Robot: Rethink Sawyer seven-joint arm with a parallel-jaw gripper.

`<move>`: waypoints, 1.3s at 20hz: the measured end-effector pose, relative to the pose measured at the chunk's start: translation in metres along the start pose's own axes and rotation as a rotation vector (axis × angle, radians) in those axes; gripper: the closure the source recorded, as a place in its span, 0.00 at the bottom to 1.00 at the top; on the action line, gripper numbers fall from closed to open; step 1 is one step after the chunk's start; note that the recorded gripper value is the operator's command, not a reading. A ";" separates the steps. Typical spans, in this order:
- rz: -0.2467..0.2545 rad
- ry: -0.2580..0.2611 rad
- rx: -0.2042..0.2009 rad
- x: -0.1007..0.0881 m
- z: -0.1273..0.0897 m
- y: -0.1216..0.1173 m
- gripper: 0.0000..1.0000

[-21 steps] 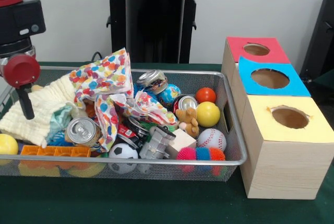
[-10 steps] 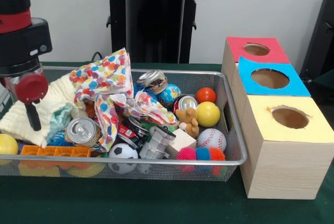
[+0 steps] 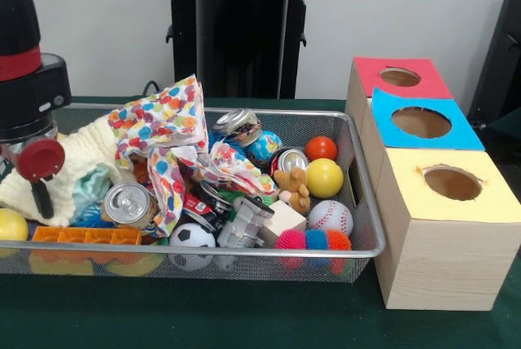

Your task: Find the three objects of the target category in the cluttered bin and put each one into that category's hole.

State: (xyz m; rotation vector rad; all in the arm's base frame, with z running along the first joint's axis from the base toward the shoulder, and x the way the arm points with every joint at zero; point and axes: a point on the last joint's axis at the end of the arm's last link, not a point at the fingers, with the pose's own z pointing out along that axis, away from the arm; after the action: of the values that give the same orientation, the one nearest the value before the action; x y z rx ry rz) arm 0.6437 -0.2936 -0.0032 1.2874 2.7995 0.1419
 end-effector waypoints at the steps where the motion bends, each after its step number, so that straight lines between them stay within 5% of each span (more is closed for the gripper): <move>1: 0.001 -0.001 0.001 -0.001 0.001 -0.001 1.00; 12: 0.004 -0.010 0.045 -0.006 0.010 -0.040 1.00; 18: -0.018 0.021 0.087 0.033 0.007 -0.060 1.00; 26: -0.078 -0.007 0.066 0.094 0.009 -0.047 1.00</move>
State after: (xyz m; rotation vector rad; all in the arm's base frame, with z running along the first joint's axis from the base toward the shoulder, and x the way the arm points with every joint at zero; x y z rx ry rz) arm 0.5480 -0.2517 -0.0185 1.1870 2.8660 0.0419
